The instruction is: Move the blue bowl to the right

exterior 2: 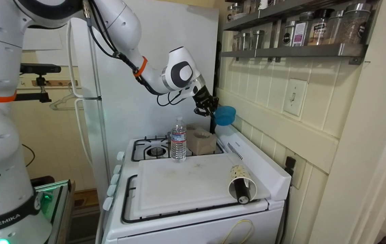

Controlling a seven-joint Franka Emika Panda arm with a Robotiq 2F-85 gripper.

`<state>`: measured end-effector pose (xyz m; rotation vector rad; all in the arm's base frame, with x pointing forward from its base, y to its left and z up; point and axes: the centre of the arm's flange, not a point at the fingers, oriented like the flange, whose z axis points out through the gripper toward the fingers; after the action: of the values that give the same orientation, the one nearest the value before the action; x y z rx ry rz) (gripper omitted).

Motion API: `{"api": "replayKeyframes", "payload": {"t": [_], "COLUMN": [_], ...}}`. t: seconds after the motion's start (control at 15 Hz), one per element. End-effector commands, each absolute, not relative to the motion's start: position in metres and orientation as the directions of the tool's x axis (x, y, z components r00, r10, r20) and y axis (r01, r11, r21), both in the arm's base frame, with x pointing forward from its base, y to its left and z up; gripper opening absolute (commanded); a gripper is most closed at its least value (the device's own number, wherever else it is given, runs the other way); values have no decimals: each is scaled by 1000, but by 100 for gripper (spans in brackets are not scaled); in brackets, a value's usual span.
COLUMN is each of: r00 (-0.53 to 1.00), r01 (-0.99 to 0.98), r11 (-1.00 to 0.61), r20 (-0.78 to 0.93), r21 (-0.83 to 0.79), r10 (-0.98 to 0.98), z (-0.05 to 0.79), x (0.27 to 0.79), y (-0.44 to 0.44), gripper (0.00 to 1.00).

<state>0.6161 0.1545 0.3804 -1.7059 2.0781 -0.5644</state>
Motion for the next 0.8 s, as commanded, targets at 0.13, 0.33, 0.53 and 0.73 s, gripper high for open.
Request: {"api": "replayKeyframes", "payload": {"t": [0.13,0.33,0.53,0.73], "r00": [-342,-379,-381,-413], "r01": [-694,-655,-727,-774], "r11": [296,297,262,272], "r20": [-61,-38,55,130], "r21": [-656,-695,-635,-572], "r10": [-938,-925,-923,-902], "z": [401,430,438,432], "x": [512,498,480,444], "y": [115,88,78,83], "gripper": [1,1,1,1]}}
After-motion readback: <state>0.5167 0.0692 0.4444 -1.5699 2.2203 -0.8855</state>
